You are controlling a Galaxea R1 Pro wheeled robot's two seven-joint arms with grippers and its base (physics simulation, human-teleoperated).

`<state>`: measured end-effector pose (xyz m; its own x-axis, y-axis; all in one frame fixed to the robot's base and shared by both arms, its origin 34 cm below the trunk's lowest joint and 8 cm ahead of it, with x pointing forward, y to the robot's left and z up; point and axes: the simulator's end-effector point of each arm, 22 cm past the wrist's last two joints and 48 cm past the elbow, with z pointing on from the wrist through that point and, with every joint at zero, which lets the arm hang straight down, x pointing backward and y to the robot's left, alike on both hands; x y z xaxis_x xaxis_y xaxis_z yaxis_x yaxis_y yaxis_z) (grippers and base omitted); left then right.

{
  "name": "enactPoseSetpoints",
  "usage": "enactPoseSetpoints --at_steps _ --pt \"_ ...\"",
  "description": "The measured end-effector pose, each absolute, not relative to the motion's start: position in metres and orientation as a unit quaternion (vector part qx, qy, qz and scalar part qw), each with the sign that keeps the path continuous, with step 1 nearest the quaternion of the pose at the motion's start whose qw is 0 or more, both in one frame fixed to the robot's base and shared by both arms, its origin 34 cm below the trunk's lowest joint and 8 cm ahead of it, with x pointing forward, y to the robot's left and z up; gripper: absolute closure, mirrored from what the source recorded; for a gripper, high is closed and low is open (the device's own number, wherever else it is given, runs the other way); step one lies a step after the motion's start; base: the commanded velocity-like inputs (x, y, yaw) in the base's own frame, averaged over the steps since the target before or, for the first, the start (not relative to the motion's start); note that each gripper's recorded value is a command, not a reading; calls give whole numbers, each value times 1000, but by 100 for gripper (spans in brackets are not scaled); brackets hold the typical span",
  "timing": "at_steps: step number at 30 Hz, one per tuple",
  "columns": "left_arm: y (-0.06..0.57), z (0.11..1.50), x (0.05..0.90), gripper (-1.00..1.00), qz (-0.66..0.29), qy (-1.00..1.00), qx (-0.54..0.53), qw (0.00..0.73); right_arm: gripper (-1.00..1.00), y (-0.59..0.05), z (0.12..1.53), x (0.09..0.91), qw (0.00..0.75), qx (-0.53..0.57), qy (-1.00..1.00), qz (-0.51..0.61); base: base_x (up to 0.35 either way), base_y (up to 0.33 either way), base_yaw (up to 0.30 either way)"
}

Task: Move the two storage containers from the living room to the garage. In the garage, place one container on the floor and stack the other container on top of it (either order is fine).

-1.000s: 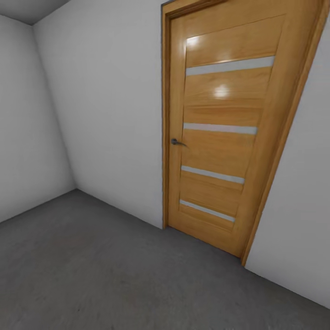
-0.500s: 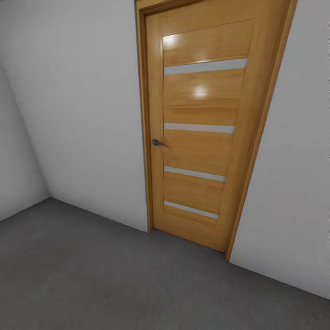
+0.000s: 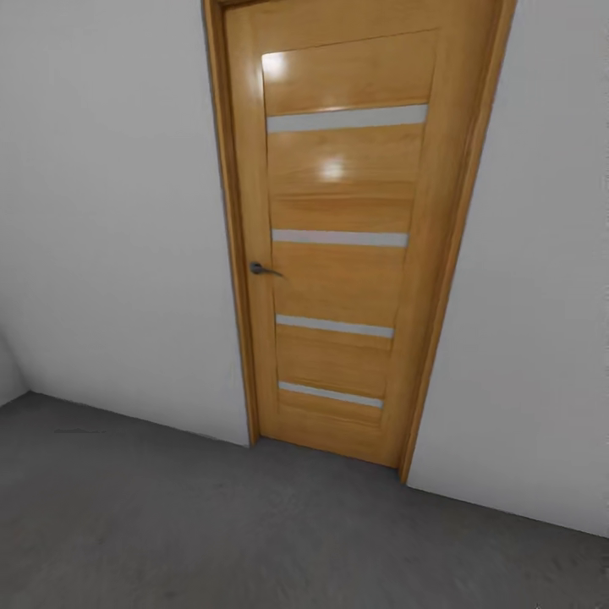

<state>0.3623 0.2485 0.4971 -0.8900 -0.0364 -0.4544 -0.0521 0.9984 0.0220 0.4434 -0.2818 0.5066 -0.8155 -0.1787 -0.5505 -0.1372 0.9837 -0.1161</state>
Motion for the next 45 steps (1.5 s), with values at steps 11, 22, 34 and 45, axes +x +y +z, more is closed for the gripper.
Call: enactPoseSetpoints --at_steps 11,22,34,45 --pt "249 497 362 -100 17 972 -23 233 -100 -282 507 443 292 -83 952 -36 245 184 -276" --pt "249 497 362 -100 17 972 -23 233 -100 -282 507 443 292 -83 952 -35 241 212 -189" --pt "249 497 362 -100 17 972 -23 233 -100 -282 507 443 292 -83 952 -35 232 241 -7" --pt "249 497 362 -100 17 972 -23 233 -100 -282 506 443 292 -83 952 -35 213 180 0"
